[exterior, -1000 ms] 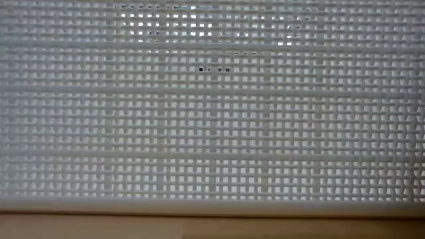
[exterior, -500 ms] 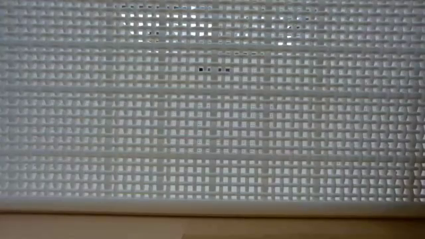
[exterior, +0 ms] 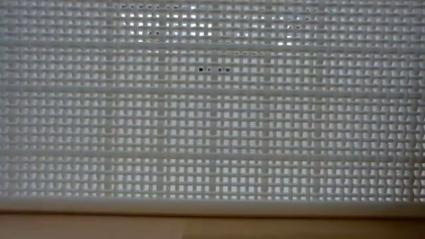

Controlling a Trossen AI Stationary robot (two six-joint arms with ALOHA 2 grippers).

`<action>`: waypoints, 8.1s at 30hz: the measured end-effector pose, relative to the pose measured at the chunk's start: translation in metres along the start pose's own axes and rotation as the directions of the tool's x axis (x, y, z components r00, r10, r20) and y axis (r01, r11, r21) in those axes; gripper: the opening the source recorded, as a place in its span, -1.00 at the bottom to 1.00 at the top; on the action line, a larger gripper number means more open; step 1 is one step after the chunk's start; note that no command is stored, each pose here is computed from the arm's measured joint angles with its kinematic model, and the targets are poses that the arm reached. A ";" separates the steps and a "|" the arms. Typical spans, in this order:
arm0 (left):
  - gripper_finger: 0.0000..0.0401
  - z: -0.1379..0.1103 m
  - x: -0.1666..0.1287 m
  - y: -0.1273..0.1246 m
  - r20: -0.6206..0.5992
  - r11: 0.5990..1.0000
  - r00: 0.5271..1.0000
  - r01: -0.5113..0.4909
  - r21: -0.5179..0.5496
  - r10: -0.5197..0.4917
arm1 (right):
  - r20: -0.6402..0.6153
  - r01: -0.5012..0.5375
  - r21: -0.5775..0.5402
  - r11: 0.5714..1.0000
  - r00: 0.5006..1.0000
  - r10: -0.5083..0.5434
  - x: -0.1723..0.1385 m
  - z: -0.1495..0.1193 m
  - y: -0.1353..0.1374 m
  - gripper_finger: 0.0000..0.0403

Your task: Sort clothes

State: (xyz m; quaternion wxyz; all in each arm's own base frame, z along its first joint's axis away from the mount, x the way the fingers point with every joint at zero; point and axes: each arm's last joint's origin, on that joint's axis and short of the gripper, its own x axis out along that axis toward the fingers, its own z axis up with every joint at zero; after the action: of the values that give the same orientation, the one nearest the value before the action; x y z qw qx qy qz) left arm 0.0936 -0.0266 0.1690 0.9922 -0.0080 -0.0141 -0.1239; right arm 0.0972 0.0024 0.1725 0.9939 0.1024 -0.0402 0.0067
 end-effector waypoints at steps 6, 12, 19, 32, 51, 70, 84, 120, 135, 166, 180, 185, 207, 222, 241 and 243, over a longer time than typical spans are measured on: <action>-1.00 0.001 0.000 0.002 0.014 0.998 0.997 -0.070 -0.001 0.071 | 0.000 0.000 0.000 1.000 1.000 0.000 0.000 0.000 0.000 -0.79; -1.00 0.002 0.000 0.003 0.022 0.983 0.994 -0.106 0.147 0.103 | 0.016 0.020 -0.034 0.999 1.000 -0.019 0.000 0.001 -0.001 -0.79; -1.00 0.011 -0.001 0.006 0.111 0.943 0.974 -0.221 0.248 0.199 | 0.210 0.080 -0.068 0.994 0.976 -0.064 -0.002 0.020 -0.003 -0.79; -1.00 0.094 -0.036 0.011 0.647 0.916 0.680 -0.094 -0.390 0.345 | 0.616 0.125 -0.047 0.991 0.785 -0.070 -0.027 0.136 0.015 -0.79; -1.00 0.151 0.003 0.010 0.554 0.904 0.759 -0.105 -0.415 0.343 | 0.675 -0.036 0.201 0.979 0.729 -0.111 0.030 0.238 0.019 -0.79; -0.89 0.178 0.041 0.008 0.361 0.927 0.868 -0.246 -0.282 0.340 | -0.005 0.219 0.233 0.948 0.975 -0.224 0.128 0.273 0.012 -0.79; -0.60 0.191 0.042 0.009 0.228 0.916 0.895 -0.337 -0.218 0.383 | -0.601 0.619 0.086 0.781 0.657 -0.455 0.120 0.255 -0.011 -0.32; -0.60 0.189 0.042 0.009 0.204 0.902 0.894 -0.343 -0.263 0.400 | -0.906 0.878 -0.312 0.364 -0.160 -0.391 0.161 0.081 -0.120 0.59; -0.60 0.186 0.043 0.009 0.182 0.901 0.899 -0.348 -0.257 0.399 | -0.907 0.891 -0.309 0.332 -0.171 -0.386 0.145 0.031 -0.125 0.00; -0.60 0.184 0.043 0.009 0.159 0.897 0.903 -0.350 -0.269 0.400 | -0.886 0.913 -0.183 0.365 0.008 -0.463 0.135 0.051 -0.106 0.31; -0.60 0.184 0.043 0.009 0.158 0.894 0.903 -0.346 -0.287 0.400 | -0.890 0.877 -0.353 0.324 -0.208 -0.406 0.158 -0.017 -0.122 0.26; -0.60 0.184 0.043 0.009 0.157 0.894 0.903 -0.346 -0.286 0.400 | -0.884 0.863 -0.378 0.336 -0.227 -0.409 0.160 -0.025 -0.117 -0.33; -0.60 0.183 0.044 0.009 0.152 0.894 0.904 -0.348 -0.283 0.400 | -0.709 0.926 -0.006 0.378 0.262 -0.654 0.116 0.130 -0.049 -0.85; -0.60 0.183 0.044 0.009 0.153 0.894 0.904 -0.348 -0.283 0.400 | -0.321 0.845 0.136 0.518 0.532 -0.783 0.068 0.249 0.006 -0.85; -0.60 0.183 0.044 0.009 0.152 0.894 0.904 -0.348 -0.284 0.400 | 0.139 0.475 0.146 0.868 0.859 -0.493 0.074 0.326 0.061 -0.85; -0.60 0.183 0.044 0.009 0.152 0.894 0.904 -0.348 -0.284 0.400 | 0.180 0.406 0.131 0.904 0.887 -0.425 0.074 0.330 0.069 -0.85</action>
State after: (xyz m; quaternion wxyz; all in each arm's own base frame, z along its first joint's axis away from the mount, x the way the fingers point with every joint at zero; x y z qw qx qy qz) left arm 0.1334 -0.0245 0.3532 0.9813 -0.1484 -0.0996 0.0709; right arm 0.1431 0.0028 0.5147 0.9572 0.1534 -0.1187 -0.2150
